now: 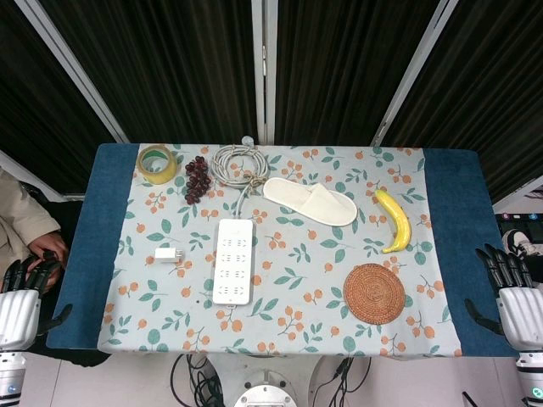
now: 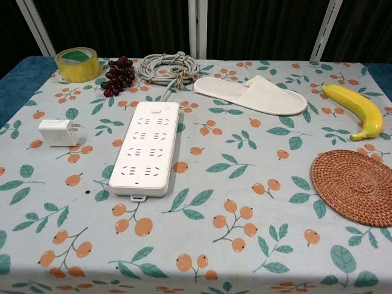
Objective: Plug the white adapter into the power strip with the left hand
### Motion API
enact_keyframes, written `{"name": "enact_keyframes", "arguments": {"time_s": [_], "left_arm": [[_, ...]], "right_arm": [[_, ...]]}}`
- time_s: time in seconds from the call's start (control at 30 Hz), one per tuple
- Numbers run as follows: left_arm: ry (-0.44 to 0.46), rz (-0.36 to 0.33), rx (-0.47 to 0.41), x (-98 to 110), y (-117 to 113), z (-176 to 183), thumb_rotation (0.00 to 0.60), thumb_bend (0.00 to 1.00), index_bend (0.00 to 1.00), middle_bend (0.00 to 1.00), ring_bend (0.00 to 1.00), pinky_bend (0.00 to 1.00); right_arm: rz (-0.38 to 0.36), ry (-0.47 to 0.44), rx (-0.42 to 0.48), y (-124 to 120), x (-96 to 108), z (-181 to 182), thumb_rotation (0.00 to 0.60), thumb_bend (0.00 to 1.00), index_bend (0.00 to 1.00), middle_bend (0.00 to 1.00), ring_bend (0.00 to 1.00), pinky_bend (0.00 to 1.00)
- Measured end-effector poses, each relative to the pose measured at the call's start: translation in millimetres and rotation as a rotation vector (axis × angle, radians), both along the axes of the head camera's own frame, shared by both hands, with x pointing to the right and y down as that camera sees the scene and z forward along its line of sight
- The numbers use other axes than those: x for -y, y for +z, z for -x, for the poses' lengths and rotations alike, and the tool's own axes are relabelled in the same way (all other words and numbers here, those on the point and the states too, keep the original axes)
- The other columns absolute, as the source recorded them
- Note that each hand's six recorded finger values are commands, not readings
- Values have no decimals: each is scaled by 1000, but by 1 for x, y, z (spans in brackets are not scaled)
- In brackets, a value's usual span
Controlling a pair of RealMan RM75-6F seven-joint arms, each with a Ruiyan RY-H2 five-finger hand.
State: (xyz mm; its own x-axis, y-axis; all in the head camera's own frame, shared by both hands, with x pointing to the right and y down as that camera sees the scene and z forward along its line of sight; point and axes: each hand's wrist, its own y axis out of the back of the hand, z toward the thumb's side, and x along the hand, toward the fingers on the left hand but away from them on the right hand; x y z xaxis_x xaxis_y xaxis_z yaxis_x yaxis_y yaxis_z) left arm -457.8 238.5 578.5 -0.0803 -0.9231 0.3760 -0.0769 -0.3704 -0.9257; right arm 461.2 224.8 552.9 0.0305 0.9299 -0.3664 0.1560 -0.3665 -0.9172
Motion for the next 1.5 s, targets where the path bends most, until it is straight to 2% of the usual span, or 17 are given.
{"name": "enact_keyframes", "arguments": {"time_s": [0.3,0.5,0.67,0.77,0.93,1.13,1.5], "left_arm": [[10,12,-17,3,4,-3,600,189,171,155,34,0],[67,20,-112,24,13,-20,600,180,177,155,34,0],[142,69,-237,57,37,-50,600,181,191,174,37,11],[162,107,-323,76,57,-69,600,191,214,216,76,31],[164,163,-388,98,94,-90,600,204,230,242,85,46],[150,216,-425,100,127,-107,600,204,254,270,108,46],[99,218,-467,89,153,-113,600,204,361,378,195,75]], "right_arm": [[-4,-9,-2,-1,2,2,600,240,0,0,0,0],[-27,-30,1,-6,7,5,600,240,0,0,0,0],[-44,-58,10,-9,14,12,600,239,0,0,0,0],[-47,-60,12,-10,15,13,600,239,0,0,0,0],[-46,-49,10,-9,15,11,600,238,0,0,0,0],[-36,-38,6,-7,14,9,600,238,0,0,0,0],[-25,-27,4,-3,14,7,600,238,0,0,0,0]]}}
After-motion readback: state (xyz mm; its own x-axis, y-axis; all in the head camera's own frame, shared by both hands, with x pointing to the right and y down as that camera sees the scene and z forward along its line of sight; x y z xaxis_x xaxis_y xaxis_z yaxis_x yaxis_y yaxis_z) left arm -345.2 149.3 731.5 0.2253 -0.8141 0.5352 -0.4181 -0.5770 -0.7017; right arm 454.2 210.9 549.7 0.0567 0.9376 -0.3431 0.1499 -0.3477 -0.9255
